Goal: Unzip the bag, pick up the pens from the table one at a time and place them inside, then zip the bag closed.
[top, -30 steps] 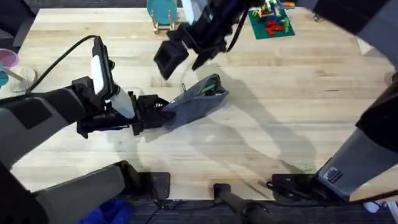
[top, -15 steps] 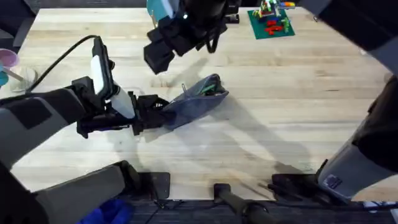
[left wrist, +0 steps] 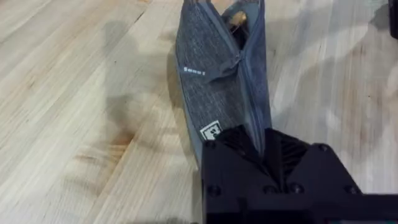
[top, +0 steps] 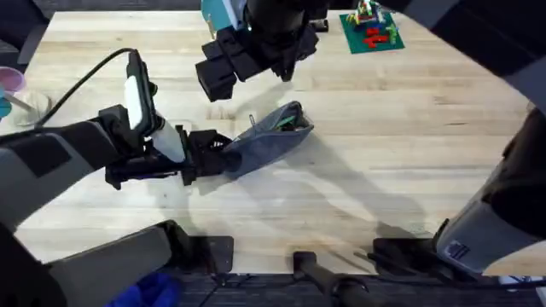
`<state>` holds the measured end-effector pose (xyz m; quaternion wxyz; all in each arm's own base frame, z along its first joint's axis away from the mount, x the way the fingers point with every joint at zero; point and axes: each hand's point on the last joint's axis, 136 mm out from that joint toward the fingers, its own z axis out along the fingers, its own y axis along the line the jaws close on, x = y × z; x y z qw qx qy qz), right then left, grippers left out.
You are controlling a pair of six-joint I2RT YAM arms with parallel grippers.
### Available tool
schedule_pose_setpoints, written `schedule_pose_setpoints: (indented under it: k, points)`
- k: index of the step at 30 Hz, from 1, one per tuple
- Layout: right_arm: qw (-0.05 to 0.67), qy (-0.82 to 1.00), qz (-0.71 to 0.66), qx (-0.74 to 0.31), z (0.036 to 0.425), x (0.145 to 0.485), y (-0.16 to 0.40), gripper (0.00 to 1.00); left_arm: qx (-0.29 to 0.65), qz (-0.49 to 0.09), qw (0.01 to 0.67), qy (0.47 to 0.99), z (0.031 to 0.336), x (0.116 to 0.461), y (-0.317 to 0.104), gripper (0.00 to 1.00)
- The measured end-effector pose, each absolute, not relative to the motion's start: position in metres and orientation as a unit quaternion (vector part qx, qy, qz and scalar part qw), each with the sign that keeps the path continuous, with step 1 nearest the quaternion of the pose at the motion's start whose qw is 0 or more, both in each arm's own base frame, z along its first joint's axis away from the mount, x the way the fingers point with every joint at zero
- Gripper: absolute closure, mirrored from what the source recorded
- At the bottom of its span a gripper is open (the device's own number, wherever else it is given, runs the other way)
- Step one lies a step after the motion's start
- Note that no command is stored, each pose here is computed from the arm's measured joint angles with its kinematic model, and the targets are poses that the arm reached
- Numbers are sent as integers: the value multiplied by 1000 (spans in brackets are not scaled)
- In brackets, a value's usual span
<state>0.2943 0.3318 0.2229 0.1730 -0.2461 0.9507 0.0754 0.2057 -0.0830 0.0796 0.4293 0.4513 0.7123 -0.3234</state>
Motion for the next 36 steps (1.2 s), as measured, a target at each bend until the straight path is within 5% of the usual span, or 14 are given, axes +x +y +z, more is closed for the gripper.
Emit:
schedule_pose_setpoints:
  k: [13, 36]
  points:
    - [154, 962, 72, -213, 217, 283, 332, 5, 451, -323, 429, 712, 80, 206, -83, 961]
    - [99, 975, 34, -197, 147, 277, 336, 5, 451, -323, 429, 712, 80, 206, -83, 961]
